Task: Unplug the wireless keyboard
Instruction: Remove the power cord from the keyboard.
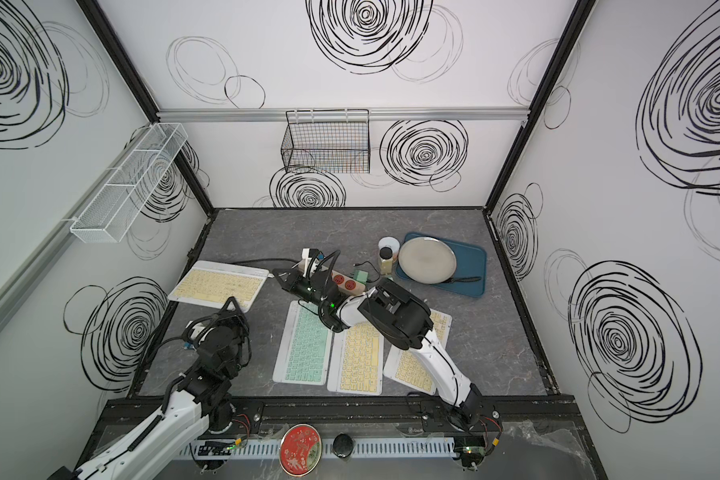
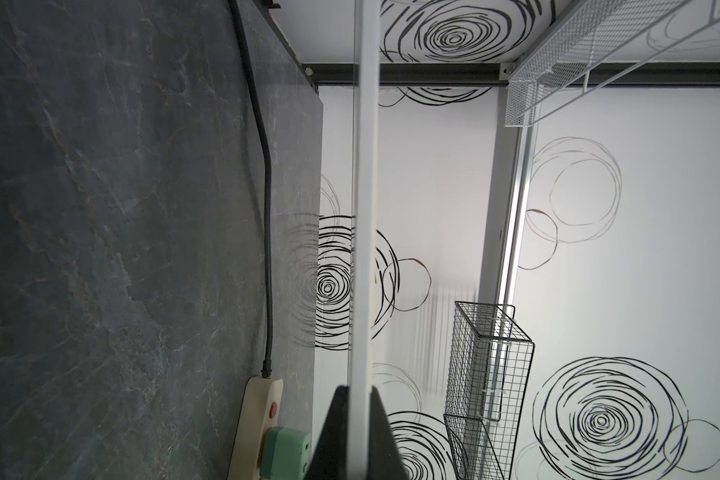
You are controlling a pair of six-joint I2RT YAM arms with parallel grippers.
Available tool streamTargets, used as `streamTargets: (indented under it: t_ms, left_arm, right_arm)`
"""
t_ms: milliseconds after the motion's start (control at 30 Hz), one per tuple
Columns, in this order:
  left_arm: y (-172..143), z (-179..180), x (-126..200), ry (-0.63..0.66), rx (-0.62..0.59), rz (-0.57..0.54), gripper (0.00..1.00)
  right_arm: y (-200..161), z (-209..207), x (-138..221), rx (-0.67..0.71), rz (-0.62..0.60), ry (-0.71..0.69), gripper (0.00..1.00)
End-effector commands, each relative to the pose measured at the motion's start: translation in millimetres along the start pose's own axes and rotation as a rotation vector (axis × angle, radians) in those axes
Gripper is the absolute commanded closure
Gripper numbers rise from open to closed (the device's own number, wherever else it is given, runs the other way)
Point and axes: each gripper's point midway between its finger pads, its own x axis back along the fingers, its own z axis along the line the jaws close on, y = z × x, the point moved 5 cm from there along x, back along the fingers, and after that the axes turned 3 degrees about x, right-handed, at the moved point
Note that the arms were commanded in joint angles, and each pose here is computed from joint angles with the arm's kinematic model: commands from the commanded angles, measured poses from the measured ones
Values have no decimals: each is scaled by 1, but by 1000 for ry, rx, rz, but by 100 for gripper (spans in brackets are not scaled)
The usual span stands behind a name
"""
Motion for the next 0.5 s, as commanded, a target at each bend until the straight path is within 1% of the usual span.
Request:
streamTargets:
  t_ms: [0, 67, 167, 333, 467]
  left_arm:
    - [34, 34, 7, 15, -69, -181, 100]
    - [39, 32, 8, 21, -89, -220, 100]
    - [46, 33, 9, 13, -87, -252, 100]
    - [51, 32, 6, 3, -95, -277, 100]
    - [56, 32, 5, -7, -87, -309, 100]
  right_arm:
    - [4, 0, 9, -3, -10, 9, 100]
    - [3, -1, 12, -10, -11, 12, 100]
    - [2, -2, 15, -30, -12, 27, 100]
    - [-4, 1, 15, -59, 7, 48, 100]
    - [-3, 5, 21, -78, -6, 66, 100]
